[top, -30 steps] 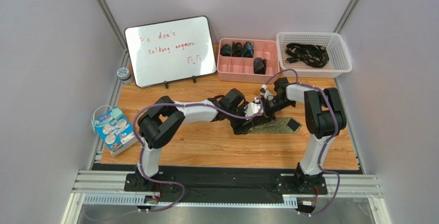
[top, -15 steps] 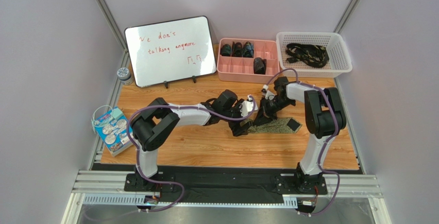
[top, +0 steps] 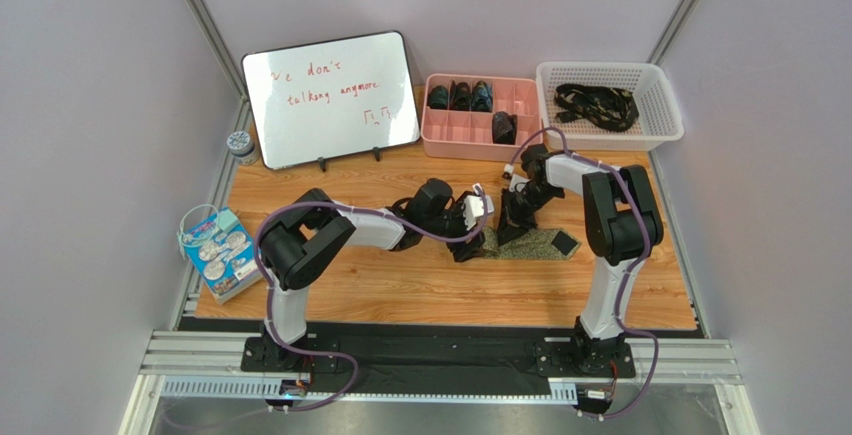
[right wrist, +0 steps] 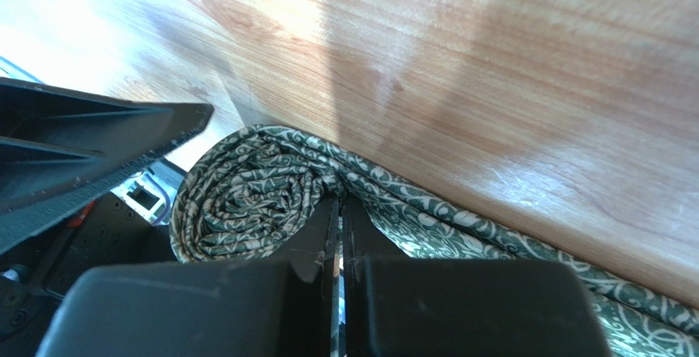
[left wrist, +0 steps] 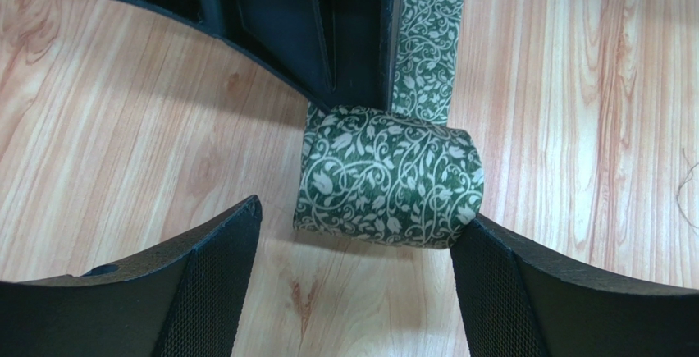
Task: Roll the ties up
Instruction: Roll the tie at the center of the board.
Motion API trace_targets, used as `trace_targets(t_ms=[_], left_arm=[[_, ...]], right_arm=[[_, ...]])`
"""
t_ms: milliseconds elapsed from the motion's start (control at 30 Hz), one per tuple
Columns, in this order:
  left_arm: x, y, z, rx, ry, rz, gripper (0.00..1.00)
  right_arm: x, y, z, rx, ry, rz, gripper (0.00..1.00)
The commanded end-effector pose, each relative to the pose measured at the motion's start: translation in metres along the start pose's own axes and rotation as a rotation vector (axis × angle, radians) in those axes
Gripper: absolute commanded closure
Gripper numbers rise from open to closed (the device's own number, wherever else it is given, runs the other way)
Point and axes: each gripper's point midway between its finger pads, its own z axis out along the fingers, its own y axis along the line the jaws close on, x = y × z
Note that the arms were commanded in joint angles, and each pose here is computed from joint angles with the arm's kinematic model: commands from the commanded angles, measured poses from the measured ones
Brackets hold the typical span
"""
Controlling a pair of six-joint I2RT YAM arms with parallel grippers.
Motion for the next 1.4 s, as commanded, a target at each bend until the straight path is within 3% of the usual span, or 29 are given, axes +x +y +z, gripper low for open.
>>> trace_targets(t_ms=[0, 200, 367, 500, 633, 700, 833, 900, 1133, 1367], left_arm=[[-0.034, 0.002, 0.009, 0.028, -0.115, 0.037, 0.14], [-0.035, -0.009, 0.014, 0.079, -0.109, 0.008, 0.22], [-0.027, -0.012, 0.021, 0.094, -0.059, -0.021, 0.38], [-0.002, -0.014, 0.024, 0.074, 0.076, -0.005, 0.43], [0.030, -0.006, 0.015, 0.028, 0.240, 0.035, 0.58], [0.041, -0.009, 0.006, 0.027, 0.304, 0.070, 0.64], [0.059, -0.009, -0.002, 0.029, 0.425, 0.076, 0.67], [0.067, -0.011, -0.007, 0.036, 0.477, 0.070, 0.68], [0.069, -0.014, -0.003, 0.072, 0.519, 0.088, 0.66], [0.072, -0.014, 0.000, 0.078, 0.544, 0.069, 0.59]], right_arm=[[-0.017, -0.049, 0.025, 0.230, -0.042, -0.042, 1.00], [-0.023, -0.041, 0.028, 0.212, -0.058, -0.034, 1.00], [-0.024, -0.022, 0.033, 0.136, -0.074, -0.032, 1.00], [-0.035, -0.006, 0.032, 0.069, -0.119, -0.044, 1.00], [-0.044, 0.010, 0.012, -0.012, -0.137, -0.090, 1.00], [-0.045, 0.017, -0.006, -0.074, -0.132, -0.093, 0.93], [-0.041, 0.023, -0.043, -0.164, -0.139, -0.127, 0.65], [-0.030, 0.022, -0.053, -0.180, -0.117, -0.127, 0.59], [-0.005, 0.038, -0.064, -0.340, -0.072, -0.119, 0.46], [0.005, 0.043, -0.043, -0.365, -0.030, -0.097, 0.44]])
